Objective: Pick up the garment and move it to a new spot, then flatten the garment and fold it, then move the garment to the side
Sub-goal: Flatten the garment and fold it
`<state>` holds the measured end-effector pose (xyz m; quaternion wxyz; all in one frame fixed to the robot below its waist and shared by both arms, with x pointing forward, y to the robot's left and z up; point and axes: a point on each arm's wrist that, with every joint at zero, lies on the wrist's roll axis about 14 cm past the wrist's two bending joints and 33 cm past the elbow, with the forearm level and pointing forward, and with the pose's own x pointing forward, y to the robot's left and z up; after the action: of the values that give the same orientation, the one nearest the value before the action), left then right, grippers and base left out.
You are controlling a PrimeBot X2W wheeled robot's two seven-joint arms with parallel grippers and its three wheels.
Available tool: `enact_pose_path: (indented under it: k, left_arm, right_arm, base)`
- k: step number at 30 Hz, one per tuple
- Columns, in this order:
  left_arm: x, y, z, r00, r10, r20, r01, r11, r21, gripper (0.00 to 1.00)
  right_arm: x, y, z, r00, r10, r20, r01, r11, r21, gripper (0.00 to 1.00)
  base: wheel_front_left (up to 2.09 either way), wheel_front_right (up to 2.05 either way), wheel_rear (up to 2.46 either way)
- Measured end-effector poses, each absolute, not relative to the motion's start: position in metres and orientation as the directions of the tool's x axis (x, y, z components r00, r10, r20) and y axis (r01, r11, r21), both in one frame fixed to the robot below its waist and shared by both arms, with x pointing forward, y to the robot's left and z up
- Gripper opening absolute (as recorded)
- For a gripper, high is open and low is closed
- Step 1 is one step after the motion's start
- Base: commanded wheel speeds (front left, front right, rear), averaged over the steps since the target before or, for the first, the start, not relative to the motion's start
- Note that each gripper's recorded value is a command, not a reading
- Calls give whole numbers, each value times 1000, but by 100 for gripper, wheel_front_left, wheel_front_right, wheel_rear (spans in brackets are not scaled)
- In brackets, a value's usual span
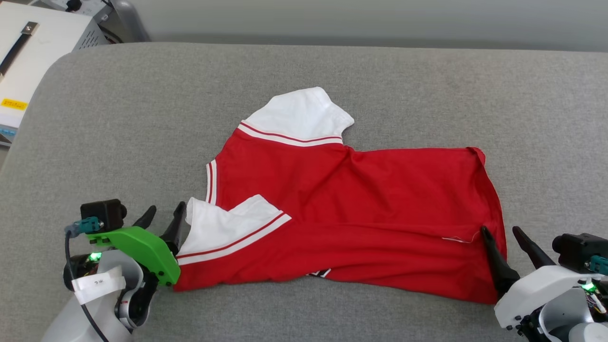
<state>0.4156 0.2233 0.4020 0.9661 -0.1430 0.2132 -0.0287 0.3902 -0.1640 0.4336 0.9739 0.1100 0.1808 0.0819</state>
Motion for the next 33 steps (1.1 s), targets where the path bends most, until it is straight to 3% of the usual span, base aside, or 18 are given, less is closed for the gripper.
enact_pose_path:
  k: [7, 11, 16, 22, 33]
  left_arm:
    - [417, 257, 434, 932, -51, -359, -28, 977, -213, 100]
    - [412, 254, 447, 910, -112, -400, 25, 976, -216, 100]
    - [389, 237, 443, 823, -210, -528, 77, 962, -263, 100]
    - [358, 215, 424, 679, -284, -677, 35, 934, -356, 100]
    - [342, 199, 377, 534, -294, -793, 10, 940, -342, 100]
  right_arm:
    - [392, -170, 472, 971, 156, -183, -123, 976, 181, 100]
    - [388, -174, 489, 982, 136, -130, -113, 979, 167, 100]
    - [381, -179, 495, 986, 115, -119, -95, 982, 161, 100]
    - [382, -177, 489, 984, 110, -140, -85, 982, 171, 100]
    - [388, -177, 468, 971, 111, -212, -73, 981, 179, 100]
  base:
    - [0, 0, 0]
    - [0, 0, 0]
    - [0, 0, 0]
    - [0, 0, 0]
    - [0, 0, 0]
